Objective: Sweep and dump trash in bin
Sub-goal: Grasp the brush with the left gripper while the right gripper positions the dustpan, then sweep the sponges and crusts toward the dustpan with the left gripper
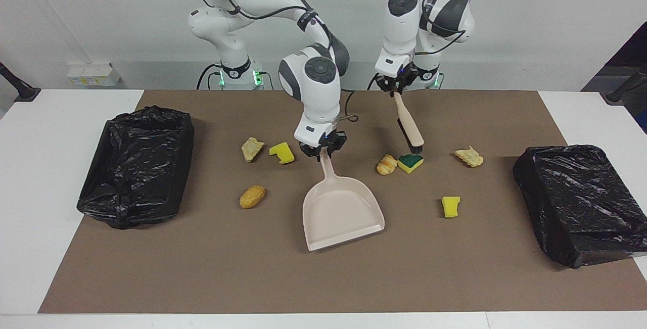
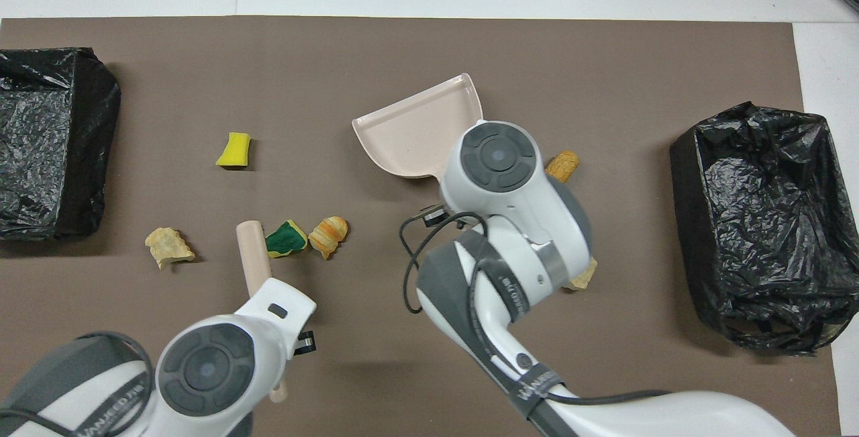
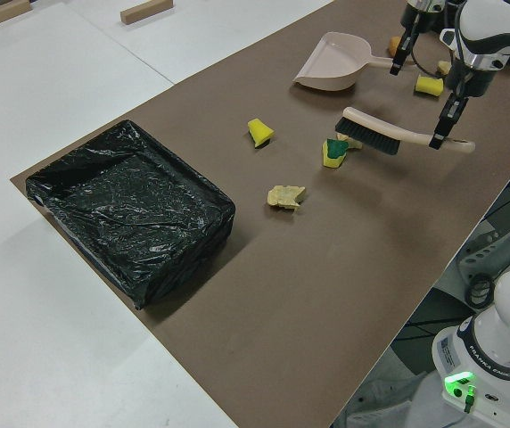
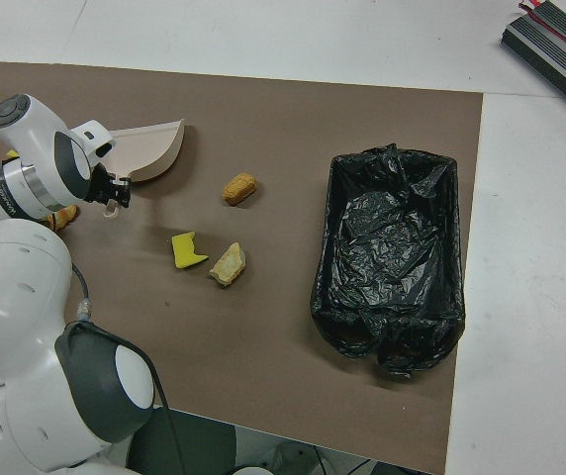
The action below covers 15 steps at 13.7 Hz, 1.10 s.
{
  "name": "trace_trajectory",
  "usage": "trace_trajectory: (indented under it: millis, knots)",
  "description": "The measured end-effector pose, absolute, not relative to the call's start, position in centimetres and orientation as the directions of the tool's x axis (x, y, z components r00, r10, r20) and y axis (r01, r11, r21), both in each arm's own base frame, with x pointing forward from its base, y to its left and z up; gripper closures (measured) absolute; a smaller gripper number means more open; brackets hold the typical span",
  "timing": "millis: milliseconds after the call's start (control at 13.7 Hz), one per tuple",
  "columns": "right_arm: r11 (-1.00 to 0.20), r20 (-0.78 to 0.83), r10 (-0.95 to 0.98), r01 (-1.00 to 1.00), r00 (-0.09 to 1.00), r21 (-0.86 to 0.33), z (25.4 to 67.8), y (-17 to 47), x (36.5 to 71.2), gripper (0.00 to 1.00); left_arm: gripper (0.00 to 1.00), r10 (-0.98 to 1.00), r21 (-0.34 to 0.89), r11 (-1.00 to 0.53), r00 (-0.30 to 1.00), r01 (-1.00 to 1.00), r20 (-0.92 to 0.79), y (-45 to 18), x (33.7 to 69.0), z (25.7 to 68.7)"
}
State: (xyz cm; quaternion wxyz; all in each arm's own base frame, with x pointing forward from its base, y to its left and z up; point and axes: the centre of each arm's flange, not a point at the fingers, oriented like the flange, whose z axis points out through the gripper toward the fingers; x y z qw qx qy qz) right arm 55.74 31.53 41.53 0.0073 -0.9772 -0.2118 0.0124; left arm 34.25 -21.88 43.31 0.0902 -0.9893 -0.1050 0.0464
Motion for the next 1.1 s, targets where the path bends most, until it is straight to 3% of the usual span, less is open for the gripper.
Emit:
trace_trajectory:
  millis: [220,439,805,952,1098]
  knots:
    - [-0.722,-0.032,0.692,0.692,0.721,-0.022,44.1,28.9,55.3,0.67,0.73,0.325,-0.230,-0.925,0.944,0.304,-0.059,-16.3,36.9,42.5]
    - [-0.444,-0.077,0.894,0.895,0.441,-0.035,42.1,28.9,54.1,0.67,0.73,0.415,-0.245,-0.887,0.908,0.392,-0.053,-11.7,38.4,41.5]
    - [-0.033,-0.143,0.989,0.999,0.028,-0.034,41.3,27.7,52.6,0.67,0.73,0.392,-0.291,-0.886,0.918,0.360,-0.060,-3.8,41.3,37.9]
    - [0.058,-0.140,0.988,0.998,-0.062,-0.033,41.2,27.8,52.5,0.67,0.73,0.317,-0.290,-0.917,0.941,0.273,-0.119,-2.1,41.8,36.3]
    - [0.069,-0.146,0.987,0.997,-0.072,-0.029,40.5,28.1,52.1,0.67,0.73,0.217,-0.277,-0.946,0.965,0.170,-0.147,-2.5,42.2,35.7]
